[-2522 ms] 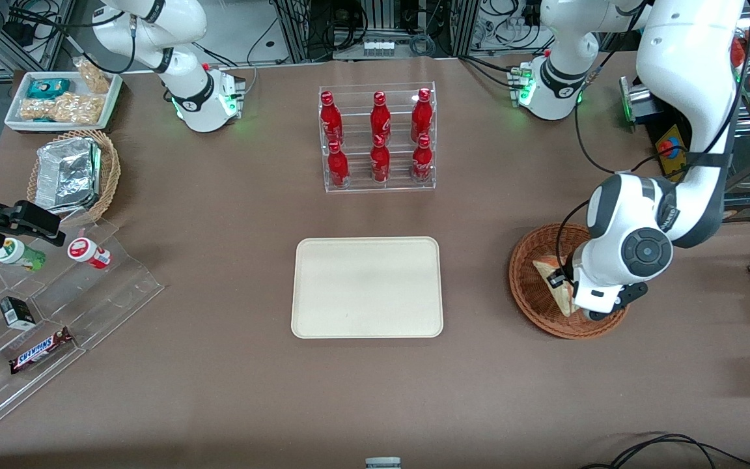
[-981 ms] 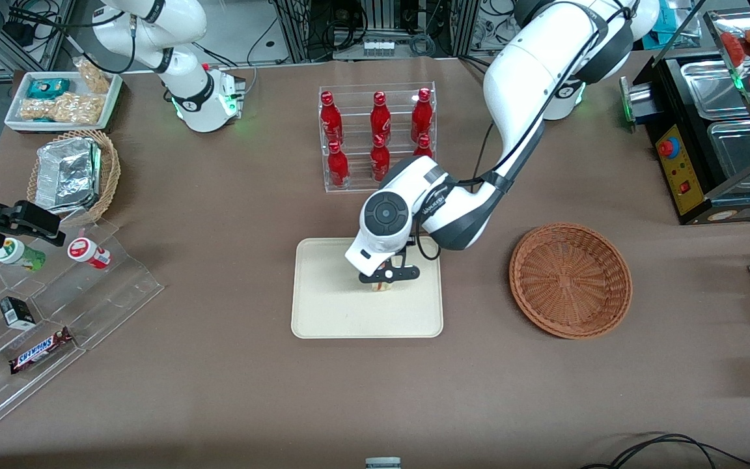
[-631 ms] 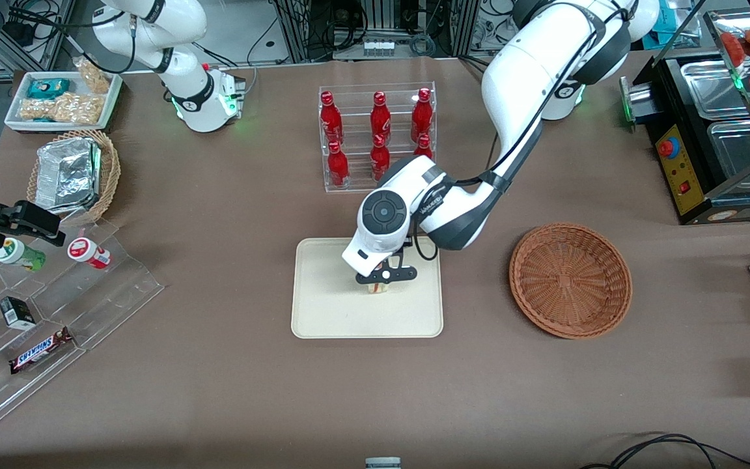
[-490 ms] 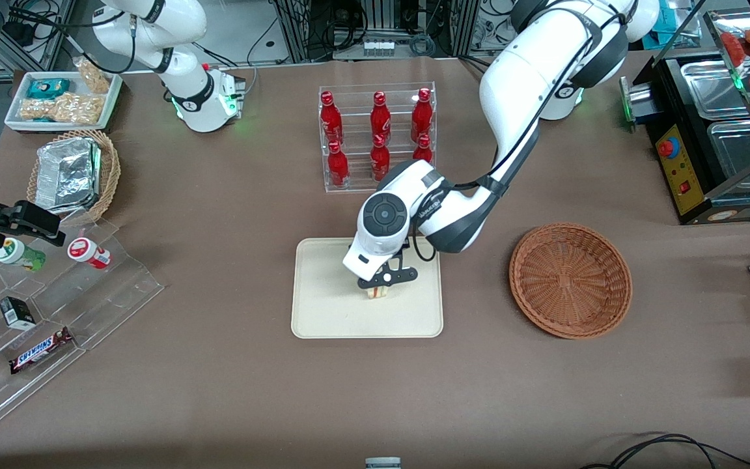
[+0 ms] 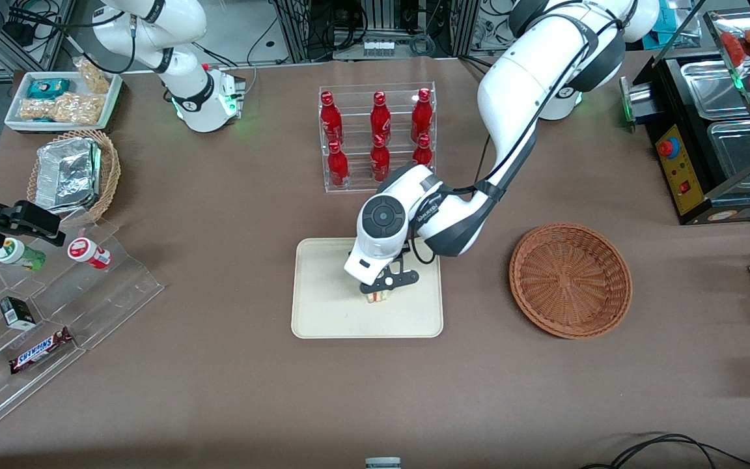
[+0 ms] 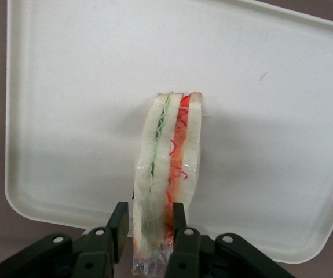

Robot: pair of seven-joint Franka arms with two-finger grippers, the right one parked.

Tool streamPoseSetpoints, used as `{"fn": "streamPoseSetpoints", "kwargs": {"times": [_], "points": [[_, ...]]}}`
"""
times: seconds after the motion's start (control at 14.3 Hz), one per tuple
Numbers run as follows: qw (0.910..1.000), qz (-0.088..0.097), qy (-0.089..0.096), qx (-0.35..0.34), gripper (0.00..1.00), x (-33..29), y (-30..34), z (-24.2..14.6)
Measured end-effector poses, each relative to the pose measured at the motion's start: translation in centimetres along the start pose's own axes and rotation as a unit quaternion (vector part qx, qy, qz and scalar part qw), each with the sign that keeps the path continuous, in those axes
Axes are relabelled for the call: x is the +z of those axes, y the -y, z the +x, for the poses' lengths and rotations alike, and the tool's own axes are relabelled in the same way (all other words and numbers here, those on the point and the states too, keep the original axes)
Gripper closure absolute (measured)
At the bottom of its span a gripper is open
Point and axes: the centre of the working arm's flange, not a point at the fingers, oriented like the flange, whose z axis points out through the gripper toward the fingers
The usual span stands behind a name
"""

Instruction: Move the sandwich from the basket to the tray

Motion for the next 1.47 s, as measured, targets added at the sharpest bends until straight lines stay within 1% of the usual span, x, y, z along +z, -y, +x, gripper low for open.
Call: {"fn": "streamPoseSetpoints", "kwargs": {"times": [0.07, 0.14, 0.21, 0.35, 0.49, 0.56, 0.7, 0.84, 0.91, 0.98, 1.12, 1.19, 1.26, 1.33, 1.47], "points": [[1.0, 0.007, 0.004, -0.001, 0.57, -0.3, 0.2, 0.0], [0.9999, 0.013, 0.006, -0.003, 0.49, -1.1, 0.4, 0.1], [0.9998, 0.018, 0.007, -0.005, 0.41, -2.4, 0.6, 0.0], [0.9995, 0.027, 0.007, -0.015, 0.21, -7.0, 1.4, -0.3], [0.9987, 0.025, 0.011, -0.043, 0.01, -12.3, 3.9, 0.3], [0.9982, 0.028, 0.015, -0.052, 0.0, -14.9, 5.7, 0.9], [0.9975, 0.039, 0.035, -0.047, 0.0, -19.0, 9.8, 1.9], [0.9973, 0.03, 0.053, -0.041, 0.0, -22.0, 14.8, 3.7], [0.9973, 0.029, 0.061, -0.03, 0.0, -23.2, 18.2, 4.6], [0.997, 0.031, 0.069, -0.019, 0.0, -24.5, 22.0, 5.3], [0.9948, 0.034, 0.096, -0.003, 0.0, -27.0, 30.5, 5.8], [0.9933, 0.03, 0.111, 0.004, 0.0, -28.2, 34.9, 5.9], [0.992, 0.021, 0.124, 0.01, 0.0, -29.3, 39.6, 6.3], [0.9913, 0.009, 0.131, 0.012, 0.0, -30.1, 44.1, 6.8], [0.9909, -0.011, 0.133, 0.011, 0.0, -30.5, 51.2, 7.8]]}}
